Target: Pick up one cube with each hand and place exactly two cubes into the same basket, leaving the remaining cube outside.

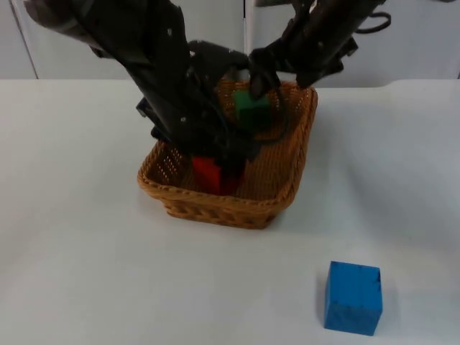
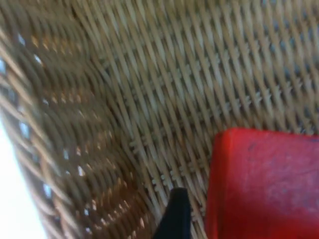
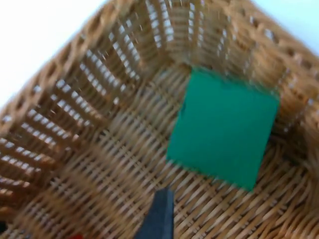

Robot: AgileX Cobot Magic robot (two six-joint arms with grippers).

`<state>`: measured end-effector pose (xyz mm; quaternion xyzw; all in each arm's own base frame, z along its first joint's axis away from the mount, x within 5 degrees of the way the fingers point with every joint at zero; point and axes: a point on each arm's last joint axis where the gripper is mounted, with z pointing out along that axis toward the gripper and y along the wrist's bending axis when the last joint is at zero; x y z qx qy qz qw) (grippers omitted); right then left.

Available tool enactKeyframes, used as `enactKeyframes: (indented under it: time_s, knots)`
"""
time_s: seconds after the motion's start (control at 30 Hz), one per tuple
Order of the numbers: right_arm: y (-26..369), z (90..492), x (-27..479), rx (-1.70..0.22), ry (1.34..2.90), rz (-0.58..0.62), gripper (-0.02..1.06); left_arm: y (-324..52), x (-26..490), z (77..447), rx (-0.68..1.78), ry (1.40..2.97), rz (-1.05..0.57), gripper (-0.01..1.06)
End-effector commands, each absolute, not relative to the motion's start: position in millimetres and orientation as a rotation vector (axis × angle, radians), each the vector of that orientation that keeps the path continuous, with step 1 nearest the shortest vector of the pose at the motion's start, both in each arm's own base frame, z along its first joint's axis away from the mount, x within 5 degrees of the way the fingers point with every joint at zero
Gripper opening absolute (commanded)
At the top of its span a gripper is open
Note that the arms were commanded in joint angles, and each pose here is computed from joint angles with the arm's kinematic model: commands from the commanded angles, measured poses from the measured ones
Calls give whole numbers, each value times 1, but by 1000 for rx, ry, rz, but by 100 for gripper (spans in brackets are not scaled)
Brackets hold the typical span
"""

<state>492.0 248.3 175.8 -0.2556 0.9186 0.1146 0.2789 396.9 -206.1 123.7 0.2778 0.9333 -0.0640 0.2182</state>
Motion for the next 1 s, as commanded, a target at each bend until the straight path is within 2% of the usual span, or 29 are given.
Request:
enactKeyframes:
  time_s: [0.0, 0.17, 0.53, 0.7, 0.87, 0.97]
  knots:
    - [251, 196, 490, -702, 2452, 312, 79, -206, 397, 138, 740, 2564, -194, 74]
    - [250, 235, 489, -718, 2419, 322, 78, -204, 393, 168, 742, 2523, -196, 74]
    - [244, 285, 477, -697, 2381, 339, 78, -197, 380, 228, 736, 2423, -201, 74]
    - [235, 322, 464, -699, 2333, 310, 78, -193, 373, 252, 727, 2385, -209, 74]
    - [223, 378, 438, -687, 2256, 319, 78, -188, 363, 276, 722, 2356, -216, 74]
    - [217, 394, 426, -689, 2237, 319, 78, -186, 359, 283, 723, 2353, -217, 74]
